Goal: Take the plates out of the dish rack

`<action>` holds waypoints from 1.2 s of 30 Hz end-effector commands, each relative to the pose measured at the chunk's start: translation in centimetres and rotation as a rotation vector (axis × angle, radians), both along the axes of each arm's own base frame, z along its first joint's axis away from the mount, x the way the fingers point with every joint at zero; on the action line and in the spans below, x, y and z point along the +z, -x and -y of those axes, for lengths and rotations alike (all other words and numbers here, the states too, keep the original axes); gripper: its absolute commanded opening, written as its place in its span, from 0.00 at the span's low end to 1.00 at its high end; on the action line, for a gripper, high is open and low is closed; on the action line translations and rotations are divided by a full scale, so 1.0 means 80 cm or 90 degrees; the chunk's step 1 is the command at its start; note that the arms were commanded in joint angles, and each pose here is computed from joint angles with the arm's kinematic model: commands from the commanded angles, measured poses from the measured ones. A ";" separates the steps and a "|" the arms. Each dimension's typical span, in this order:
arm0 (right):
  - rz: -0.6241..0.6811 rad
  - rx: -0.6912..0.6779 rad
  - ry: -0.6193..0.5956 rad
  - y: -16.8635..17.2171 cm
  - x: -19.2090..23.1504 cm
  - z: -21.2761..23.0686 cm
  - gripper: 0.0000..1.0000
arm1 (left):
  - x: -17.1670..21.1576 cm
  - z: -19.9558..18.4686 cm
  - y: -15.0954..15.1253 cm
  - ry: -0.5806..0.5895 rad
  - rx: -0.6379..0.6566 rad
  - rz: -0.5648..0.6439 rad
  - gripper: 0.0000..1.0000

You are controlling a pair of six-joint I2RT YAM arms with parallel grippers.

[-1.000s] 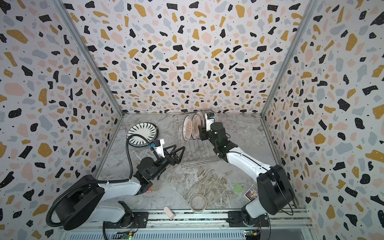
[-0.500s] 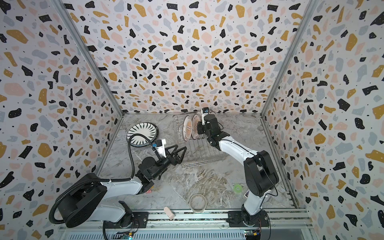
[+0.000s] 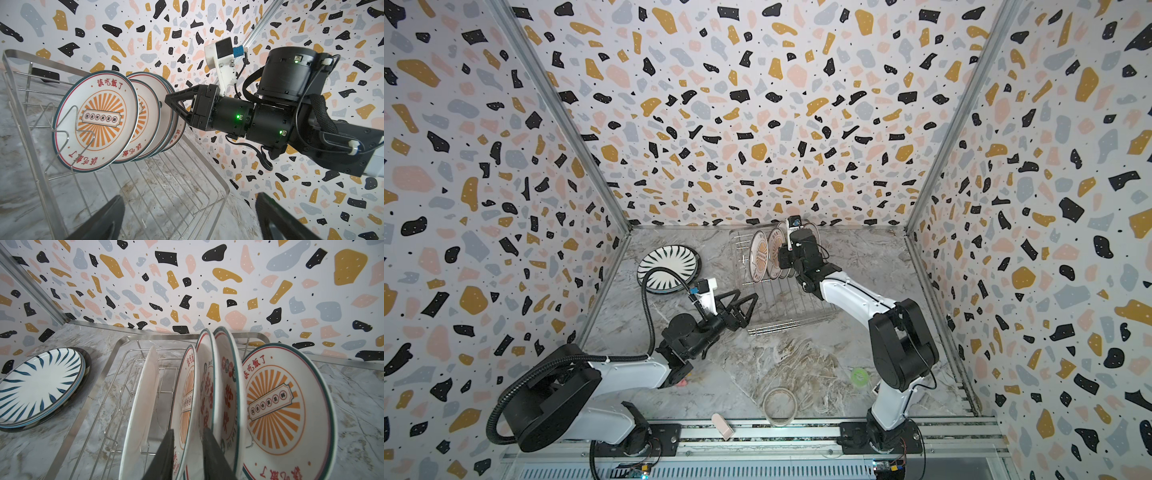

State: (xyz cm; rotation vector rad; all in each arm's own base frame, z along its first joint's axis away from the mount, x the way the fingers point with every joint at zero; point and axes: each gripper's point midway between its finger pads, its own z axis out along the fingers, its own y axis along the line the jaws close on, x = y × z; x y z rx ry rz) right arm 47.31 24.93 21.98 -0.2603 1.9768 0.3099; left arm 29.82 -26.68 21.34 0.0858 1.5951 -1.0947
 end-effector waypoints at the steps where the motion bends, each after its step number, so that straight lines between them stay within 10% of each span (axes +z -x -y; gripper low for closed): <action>1: 0.033 -0.020 -0.001 0.005 0.031 0.014 0.26 | 0.032 0.005 -0.004 0.031 0.000 0.044 1.00; 36: -0.011 -0.064 0.066 -0.022 -0.022 0.007 0.20 | 0.027 0.008 -0.005 0.039 -0.005 0.038 1.00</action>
